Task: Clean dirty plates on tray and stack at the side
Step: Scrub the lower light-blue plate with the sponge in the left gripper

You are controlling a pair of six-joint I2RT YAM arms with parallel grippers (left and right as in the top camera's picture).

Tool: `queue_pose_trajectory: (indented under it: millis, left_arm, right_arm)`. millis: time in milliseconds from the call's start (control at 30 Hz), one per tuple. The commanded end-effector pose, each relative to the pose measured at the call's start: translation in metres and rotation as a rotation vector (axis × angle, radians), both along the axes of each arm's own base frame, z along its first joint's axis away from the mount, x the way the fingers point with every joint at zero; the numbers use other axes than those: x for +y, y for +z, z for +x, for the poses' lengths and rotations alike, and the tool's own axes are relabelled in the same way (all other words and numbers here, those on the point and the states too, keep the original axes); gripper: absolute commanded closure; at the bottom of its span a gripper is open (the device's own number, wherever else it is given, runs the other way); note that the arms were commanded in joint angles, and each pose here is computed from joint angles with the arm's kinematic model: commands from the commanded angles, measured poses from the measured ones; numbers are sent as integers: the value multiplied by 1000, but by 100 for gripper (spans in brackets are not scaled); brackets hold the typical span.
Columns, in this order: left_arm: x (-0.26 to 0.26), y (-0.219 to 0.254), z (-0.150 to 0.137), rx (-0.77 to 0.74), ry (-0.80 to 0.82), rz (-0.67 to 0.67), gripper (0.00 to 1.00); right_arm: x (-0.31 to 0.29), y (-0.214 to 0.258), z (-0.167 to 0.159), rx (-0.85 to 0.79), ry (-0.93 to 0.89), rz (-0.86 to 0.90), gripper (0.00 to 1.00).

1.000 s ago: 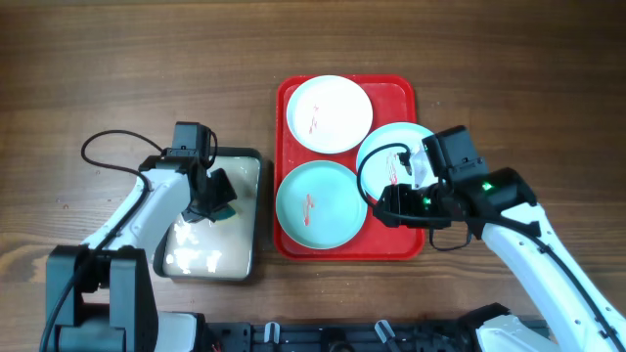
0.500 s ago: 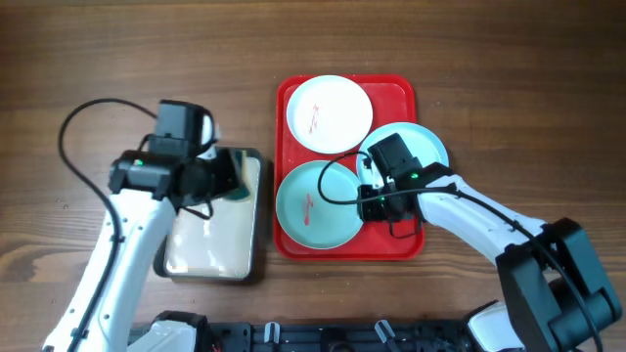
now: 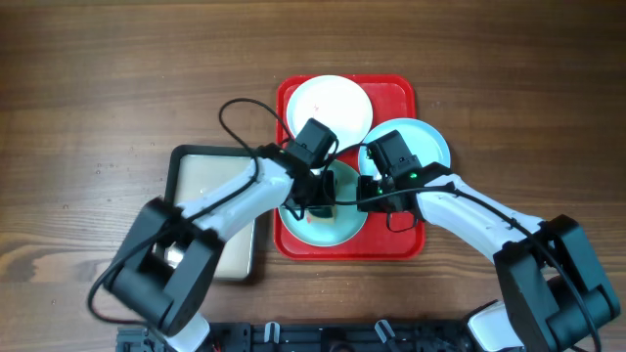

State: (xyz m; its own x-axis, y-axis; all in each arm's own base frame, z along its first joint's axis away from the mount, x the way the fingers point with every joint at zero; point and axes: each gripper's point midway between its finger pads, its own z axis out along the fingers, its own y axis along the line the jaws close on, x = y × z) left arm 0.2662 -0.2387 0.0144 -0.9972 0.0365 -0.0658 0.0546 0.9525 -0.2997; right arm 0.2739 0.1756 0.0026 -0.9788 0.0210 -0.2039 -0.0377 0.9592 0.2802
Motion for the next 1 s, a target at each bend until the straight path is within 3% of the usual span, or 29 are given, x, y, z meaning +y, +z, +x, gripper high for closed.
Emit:
queue_pose_trajectory:
  millis: [0,67,167,233,267,367,433,600,667,833,967]
  left_arm:
    - [33,-29,-8,53,45,187,96]
    - [90,-26,-1,-18,178,469,96]
    - [117,-13,7,-35,244,563,96]
    - [122,-13,15,-41,282,546,96]
    - [118,-14,16,-33,287,516,96]
    - [21,-14,12,103,168,8,96]
    - [-24,-6,10,110,92,-184,96]
    - [-54,-17,-1,108,54,-204,96]
    - [-37,-22,-1,113,90,-135,96]
    - [67,-27,10,102,299,233,96]
    - [120,-9,25,-30,368,448,96]
  right_arm:
    - [-9,-9,-2,11,-22,-49,96]
    - [-9,-9,-3,13,-21,-51,96]
    - [-10,-9,-3,16,-21,-54,96]
    - [-11,-10,-4,19,-23,-61,96]
    - [-12,-10,-4,20,-23,-63,96]
    - [-12,-10,-4,19,-23,-63,96]
    - [-11,-10,-4,16,-8,-65,96]
    - [-12,-10,-5,16,-2,-67,96]
    - [-12,-10,-6,19,-1,-70,96]
    - [-12,-10,-6,21,-2,-71,96]
    - [-12,-10,-6,19,3,-72,96]
